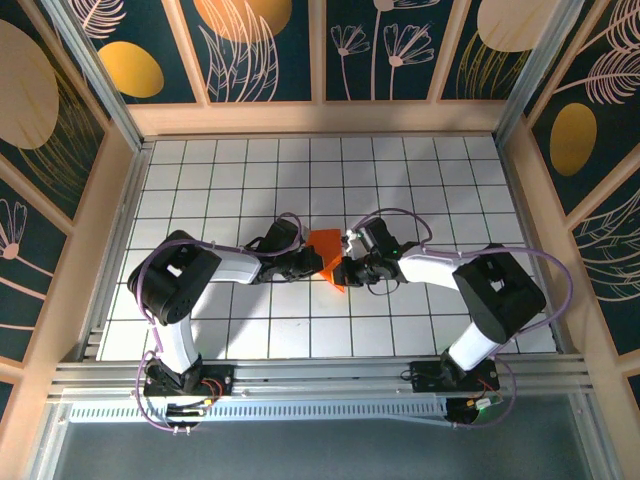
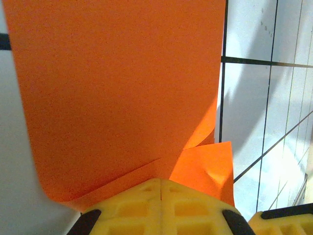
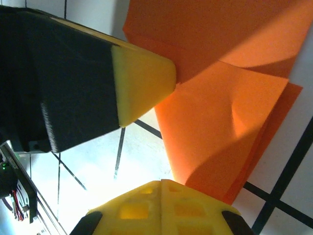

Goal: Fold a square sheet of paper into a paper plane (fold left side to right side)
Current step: Third fold the triangle at the center of the table.

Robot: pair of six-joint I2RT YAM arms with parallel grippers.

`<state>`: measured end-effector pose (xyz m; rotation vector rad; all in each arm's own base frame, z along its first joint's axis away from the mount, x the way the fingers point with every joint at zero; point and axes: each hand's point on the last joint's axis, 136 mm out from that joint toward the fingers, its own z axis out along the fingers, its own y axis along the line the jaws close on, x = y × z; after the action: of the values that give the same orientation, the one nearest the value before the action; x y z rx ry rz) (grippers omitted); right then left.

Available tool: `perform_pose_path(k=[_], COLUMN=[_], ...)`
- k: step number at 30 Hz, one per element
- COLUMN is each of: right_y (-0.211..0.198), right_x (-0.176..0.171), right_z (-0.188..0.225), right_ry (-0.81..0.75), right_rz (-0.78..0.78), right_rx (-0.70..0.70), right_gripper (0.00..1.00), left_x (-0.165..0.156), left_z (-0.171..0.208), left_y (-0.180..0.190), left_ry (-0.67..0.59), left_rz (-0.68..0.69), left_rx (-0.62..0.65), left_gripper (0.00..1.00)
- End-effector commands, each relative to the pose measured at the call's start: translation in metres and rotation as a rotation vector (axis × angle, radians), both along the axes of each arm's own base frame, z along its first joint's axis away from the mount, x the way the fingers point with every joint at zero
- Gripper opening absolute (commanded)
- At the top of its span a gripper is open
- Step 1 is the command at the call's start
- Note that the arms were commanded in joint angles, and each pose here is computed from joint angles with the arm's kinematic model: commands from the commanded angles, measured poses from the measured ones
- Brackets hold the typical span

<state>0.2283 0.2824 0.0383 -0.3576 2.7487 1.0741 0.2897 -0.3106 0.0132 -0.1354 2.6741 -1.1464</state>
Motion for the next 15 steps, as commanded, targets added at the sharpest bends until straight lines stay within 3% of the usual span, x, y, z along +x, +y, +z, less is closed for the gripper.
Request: perform_pose_path(k=[1, 15], right_y=[0.001, -0.002], right_x=[-0.007, -0.017], right_z=[-0.008, -0.018], right_ry=[0.042, 0.083], right_rz=[-0.001, 0.007], right_rx=[0.006, -0.015], right_gripper=[0.00, 0.00], left_x=[-0.004, -0.004], left_z=[-0.036, -0.038], left_y=[0.020, 0.020], left_ry=[0.058, 0.065], left_rz=[0.050, 0.049], left_rx=[0.126, 0.134], left_gripper=[0.00, 0.00])
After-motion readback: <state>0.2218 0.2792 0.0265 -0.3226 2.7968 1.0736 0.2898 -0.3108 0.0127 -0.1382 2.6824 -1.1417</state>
